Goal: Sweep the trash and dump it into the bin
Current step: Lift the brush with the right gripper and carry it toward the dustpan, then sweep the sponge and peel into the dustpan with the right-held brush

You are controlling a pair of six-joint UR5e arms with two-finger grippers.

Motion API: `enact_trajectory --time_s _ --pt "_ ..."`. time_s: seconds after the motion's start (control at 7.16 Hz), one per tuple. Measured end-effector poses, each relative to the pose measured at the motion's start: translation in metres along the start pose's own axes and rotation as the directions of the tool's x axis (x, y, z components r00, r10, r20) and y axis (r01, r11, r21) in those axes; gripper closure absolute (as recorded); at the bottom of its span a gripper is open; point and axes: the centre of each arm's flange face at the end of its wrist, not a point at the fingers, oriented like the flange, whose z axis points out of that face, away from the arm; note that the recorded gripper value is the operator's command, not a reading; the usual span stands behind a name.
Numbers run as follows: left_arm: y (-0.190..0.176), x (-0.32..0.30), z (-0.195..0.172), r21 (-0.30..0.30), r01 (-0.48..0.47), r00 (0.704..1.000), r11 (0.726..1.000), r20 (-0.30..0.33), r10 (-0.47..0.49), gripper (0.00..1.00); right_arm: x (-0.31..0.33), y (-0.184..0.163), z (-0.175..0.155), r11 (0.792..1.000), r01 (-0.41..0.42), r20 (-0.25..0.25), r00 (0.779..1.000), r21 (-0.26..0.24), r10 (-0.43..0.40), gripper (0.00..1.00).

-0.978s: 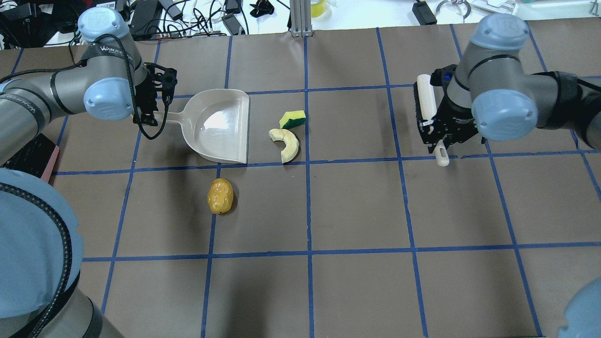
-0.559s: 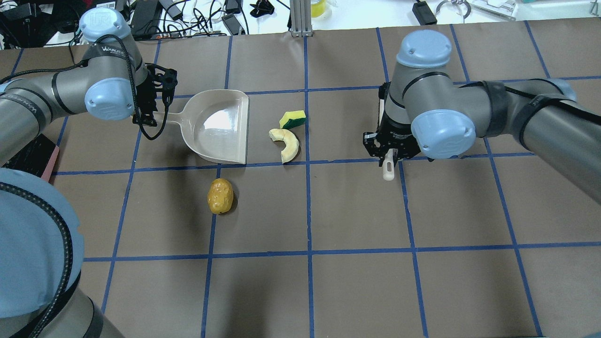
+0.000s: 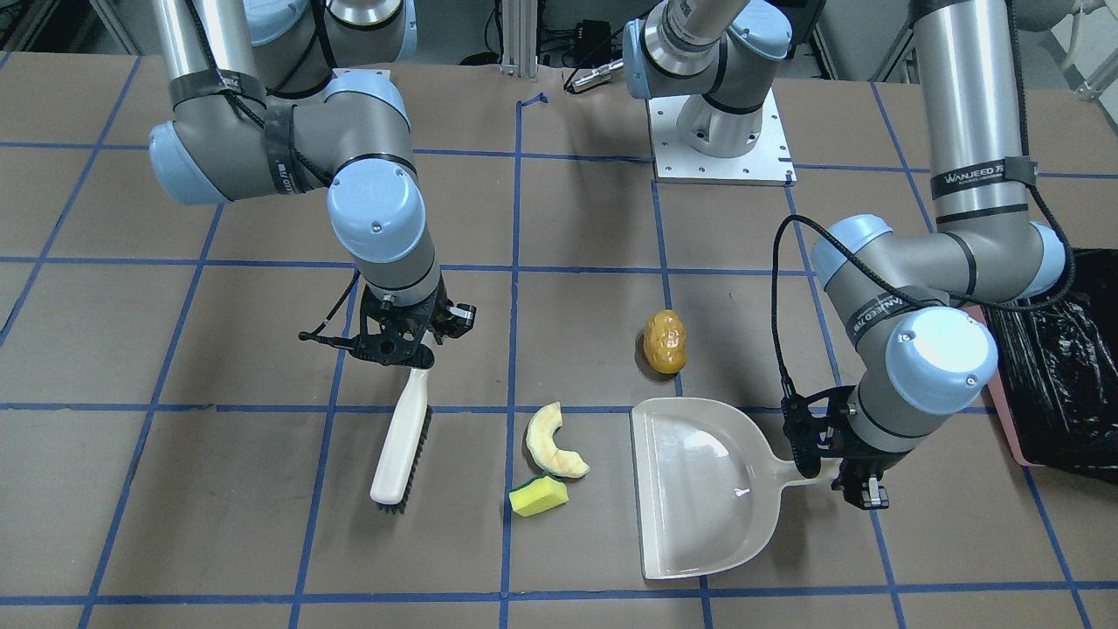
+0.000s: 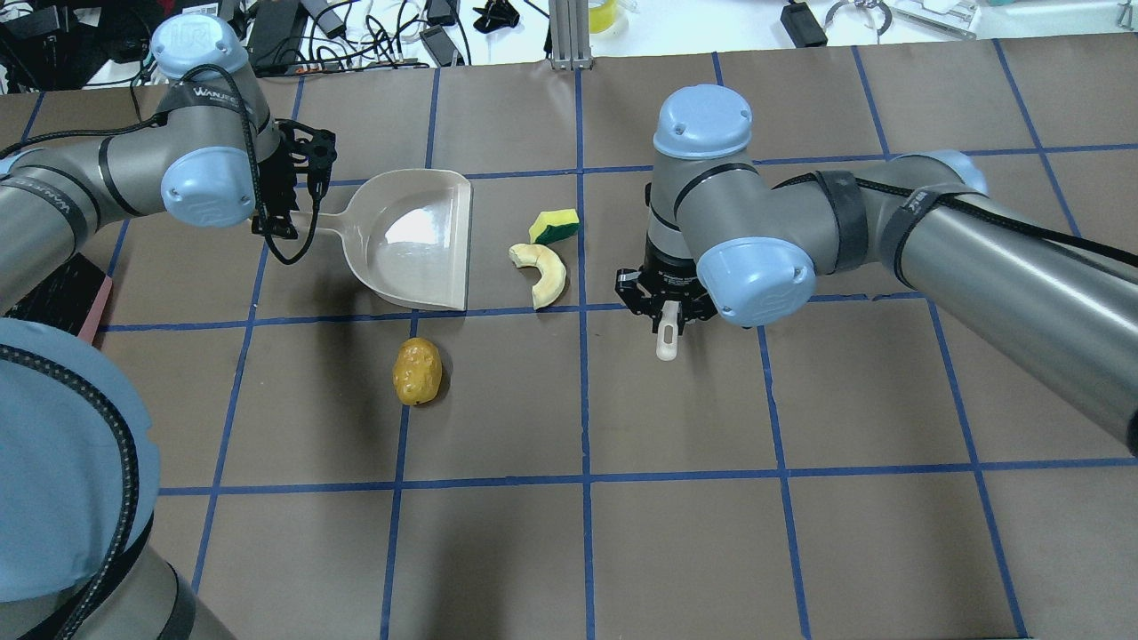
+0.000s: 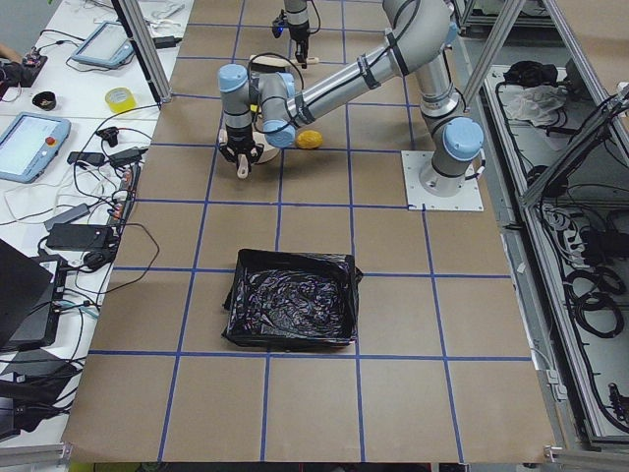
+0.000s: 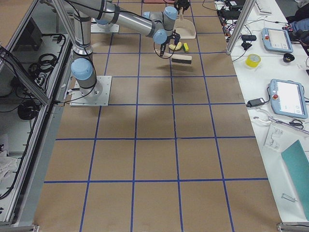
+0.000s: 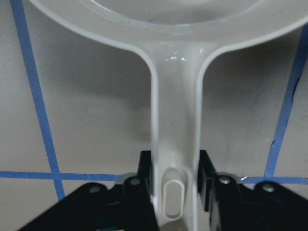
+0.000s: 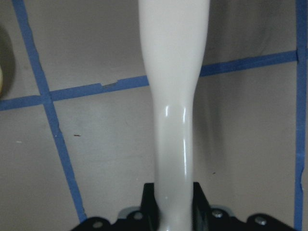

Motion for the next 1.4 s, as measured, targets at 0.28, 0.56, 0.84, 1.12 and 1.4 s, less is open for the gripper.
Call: enact_trajectory --time_s 0.28,0.56,0.84,1.12,1.4 --pt "0.0 0.0 0.001 -0.001 0.003 1.0 1.0 -0.001 -0.003 1.0 -0.04 -0.003 0.007 1.0 0.019 -0.005 1.0 0.008 -0.019 1.0" --pt "0.0 0.001 0.001 -0.001 0.003 1.0 1.0 -0.002 -0.003 1.0 -0.072 -0.002 0.023 1.0 0.01 0.003 1.0 0.012 -0.01 1.0" --pt "0.0 0.0 0.001 -0.006 0.004 1.0 1.0 -0.004 -0.004 1.0 -0.105 0.012 0.032 0.999 -0.047 0.031 0.998 0.014 0.047 1.0" --pt "0.001 0.0 0.001 -0.014 0.004 1.0 1.0 -0.006 -0.005 1.0 -0.143 0.022 0.032 0.995 -0.102 0.07 0.992 0.005 0.101 1.0" --pt "0.001 0.001 0.002 -0.015 0.006 1.0 1.0 -0.006 -0.006 1.0 -0.193 0.016 0.028 0.989 -0.148 0.124 0.982 0.006 0.146 1.0"
